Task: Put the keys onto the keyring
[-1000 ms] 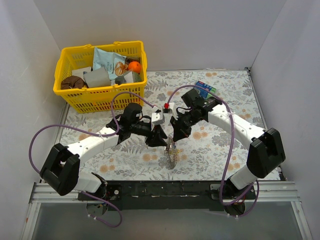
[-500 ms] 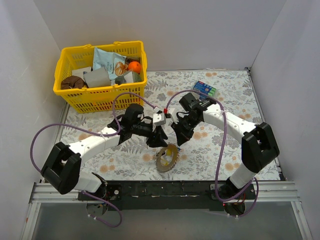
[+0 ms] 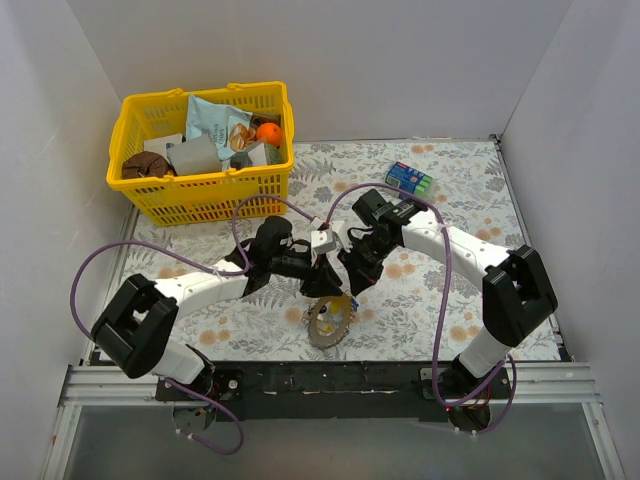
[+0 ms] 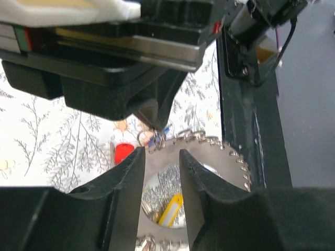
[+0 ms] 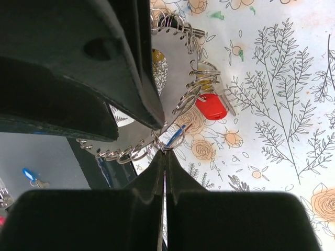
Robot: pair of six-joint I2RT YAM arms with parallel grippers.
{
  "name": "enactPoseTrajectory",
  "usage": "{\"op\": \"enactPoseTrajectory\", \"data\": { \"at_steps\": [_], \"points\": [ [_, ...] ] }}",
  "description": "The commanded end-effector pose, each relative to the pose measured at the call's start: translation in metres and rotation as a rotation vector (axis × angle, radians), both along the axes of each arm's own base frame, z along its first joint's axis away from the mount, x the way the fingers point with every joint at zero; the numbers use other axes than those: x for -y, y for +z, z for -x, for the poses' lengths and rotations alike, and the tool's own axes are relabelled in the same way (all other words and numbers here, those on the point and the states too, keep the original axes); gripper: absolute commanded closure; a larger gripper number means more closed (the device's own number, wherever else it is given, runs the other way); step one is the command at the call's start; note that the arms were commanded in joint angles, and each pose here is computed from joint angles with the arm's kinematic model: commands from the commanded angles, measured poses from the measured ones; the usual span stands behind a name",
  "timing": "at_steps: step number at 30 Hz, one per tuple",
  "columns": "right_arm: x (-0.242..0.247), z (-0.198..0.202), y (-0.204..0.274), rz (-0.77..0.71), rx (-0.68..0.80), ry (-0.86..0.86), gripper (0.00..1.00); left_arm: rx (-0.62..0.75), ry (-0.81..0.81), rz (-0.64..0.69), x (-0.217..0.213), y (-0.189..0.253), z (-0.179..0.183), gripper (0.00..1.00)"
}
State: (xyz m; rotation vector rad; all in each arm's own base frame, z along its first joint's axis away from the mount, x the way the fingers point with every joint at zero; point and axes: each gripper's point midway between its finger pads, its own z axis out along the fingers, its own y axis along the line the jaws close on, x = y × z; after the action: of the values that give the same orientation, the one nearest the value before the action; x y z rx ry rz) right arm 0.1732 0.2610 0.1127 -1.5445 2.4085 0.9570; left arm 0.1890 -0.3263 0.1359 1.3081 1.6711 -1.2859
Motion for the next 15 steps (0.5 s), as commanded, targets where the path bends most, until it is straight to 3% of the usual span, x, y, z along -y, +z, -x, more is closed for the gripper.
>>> {"op": "enactPoseTrajectory", "data": {
  "at_steps": [1, 6, 15],
  "points": [
    [-0.0099, 0.0057, 0.0151, -0.085, 0.007, 0.034, 0.99, 0.008, 0.093, 0.101, 0.0078, 0.0159, -0.0104, 0.67],
    [-0.0120, 0.0059, 0.0159, -0.105, 0.008, 0.032, 0.99, -0.009, 0.164, 0.195, 0.0051, 0.0227, -0.0094, 0.65],
    [-0.0119, 0.0062, 0.0150, -0.106, 0.013, 0.036, 0.99, -0.071, 0.163, 0.218, 0.0086, 0.0202, -0.0070, 0.67]
  ]
}}
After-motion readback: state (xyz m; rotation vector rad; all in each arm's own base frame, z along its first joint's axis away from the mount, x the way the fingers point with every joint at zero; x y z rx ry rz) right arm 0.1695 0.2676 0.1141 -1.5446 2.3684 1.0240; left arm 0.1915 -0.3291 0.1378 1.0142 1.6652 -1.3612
